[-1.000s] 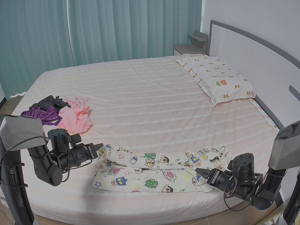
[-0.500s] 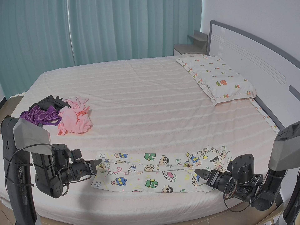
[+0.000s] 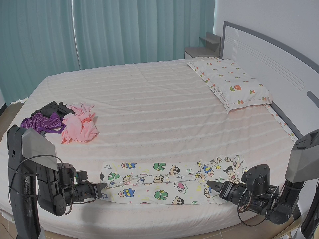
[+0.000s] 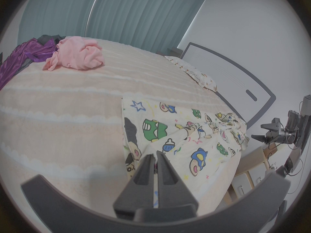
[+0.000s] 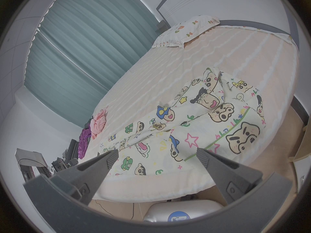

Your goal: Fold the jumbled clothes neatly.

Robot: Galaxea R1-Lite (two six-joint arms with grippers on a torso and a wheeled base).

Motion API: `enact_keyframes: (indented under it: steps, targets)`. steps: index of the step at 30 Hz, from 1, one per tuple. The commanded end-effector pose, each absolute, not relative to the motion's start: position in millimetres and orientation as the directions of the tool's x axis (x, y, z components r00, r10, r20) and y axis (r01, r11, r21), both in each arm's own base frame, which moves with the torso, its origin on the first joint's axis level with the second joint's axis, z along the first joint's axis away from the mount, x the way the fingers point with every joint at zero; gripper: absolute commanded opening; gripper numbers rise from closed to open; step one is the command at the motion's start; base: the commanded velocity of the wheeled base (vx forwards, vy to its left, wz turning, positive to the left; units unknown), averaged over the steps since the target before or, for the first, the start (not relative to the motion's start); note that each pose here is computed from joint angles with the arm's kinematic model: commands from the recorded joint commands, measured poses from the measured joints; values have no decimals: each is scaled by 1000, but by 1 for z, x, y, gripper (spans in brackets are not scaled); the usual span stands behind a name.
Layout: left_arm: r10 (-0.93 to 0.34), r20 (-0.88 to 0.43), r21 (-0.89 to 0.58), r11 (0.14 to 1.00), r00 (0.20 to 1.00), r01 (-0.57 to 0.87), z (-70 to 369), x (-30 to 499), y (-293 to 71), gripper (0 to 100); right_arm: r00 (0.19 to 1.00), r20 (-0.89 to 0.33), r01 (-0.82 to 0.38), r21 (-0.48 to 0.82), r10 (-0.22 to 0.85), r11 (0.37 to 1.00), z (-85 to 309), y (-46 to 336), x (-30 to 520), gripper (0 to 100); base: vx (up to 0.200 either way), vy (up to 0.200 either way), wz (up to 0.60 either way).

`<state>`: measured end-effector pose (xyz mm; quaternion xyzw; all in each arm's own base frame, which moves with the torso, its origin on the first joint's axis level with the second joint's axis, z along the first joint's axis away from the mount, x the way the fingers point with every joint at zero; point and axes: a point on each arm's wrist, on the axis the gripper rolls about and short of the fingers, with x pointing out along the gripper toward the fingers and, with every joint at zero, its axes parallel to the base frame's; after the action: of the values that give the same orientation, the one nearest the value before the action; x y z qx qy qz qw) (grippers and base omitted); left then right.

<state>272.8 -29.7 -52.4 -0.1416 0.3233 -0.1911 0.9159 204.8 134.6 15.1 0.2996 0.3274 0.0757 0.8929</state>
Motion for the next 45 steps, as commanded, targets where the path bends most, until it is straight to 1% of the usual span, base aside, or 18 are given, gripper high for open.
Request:
enact_keyframes:
  steps: [1,4,5,12,16,17,19,25,30,35,37,38,45]
  targets:
    - [-440,-551,-386,888,709,251,-63,274,-30,0,773,-540,60,585,333,809,15,135,204,100,0,0,0]
    - [-438,-551,-385,888,710,250,-66,276,-30,0,773,-541,61,584,333,809,15,135,204,100,0,0,0]
    - [-437,-554,-385,889,709,247,-66,276,-30,100,773,-540,59,584,333,809,15,135,204,100,0,0,0]
    - [-429,-556,-395,890,712,228,-65,274,-25,100,773,-541,60,584,333,810,15,135,204,100,0,0,0]
    - [-416,-528,-443,879,740,177,-52,274,-19,100,773,-541,60,584,333,810,15,135,204,100,0,0,0]
    - [-419,-505,-496,856,754,144,-44,275,-19,100,773,-540,59,584,333,809,15,135,204,100,0,0,0]
    - [-440,-473,-557,820,763,128,-34,277,-20,100,773,-540,59,584,333,809,15,135,204,100,0,0,0]
    - [-461,-431,-620,776,776,117,-29,288,-27,100,775,-538,59,585,332,809,16,135,204,100,0,0,0]
    - [-478,-473,-618,779,740,109,-41,297,-39,100,774,-538,58,585,333,809,16,135,204,100,0,0,0]
    - [-454,-540,-571,816,709,88,-47,311,-45,100,774,-538,58,585,333,809,16,135,204,100,0,0,0]
    - [-454,-542,-568,818,707,90,-47,311,-45,100,774,-538,58,585,333,809,16,135,204,100,0,0,0]
    - [-423,-579,-513,853,697,92,-50,313,-43,100,775,-538,59,584,332,810,16,135,204,100,0,0,0]
    - [-383,-603,-482,874,700,63,-51,311,-42,100,775,-538,59,584,332,810,16,135,204,100,0,0,0]
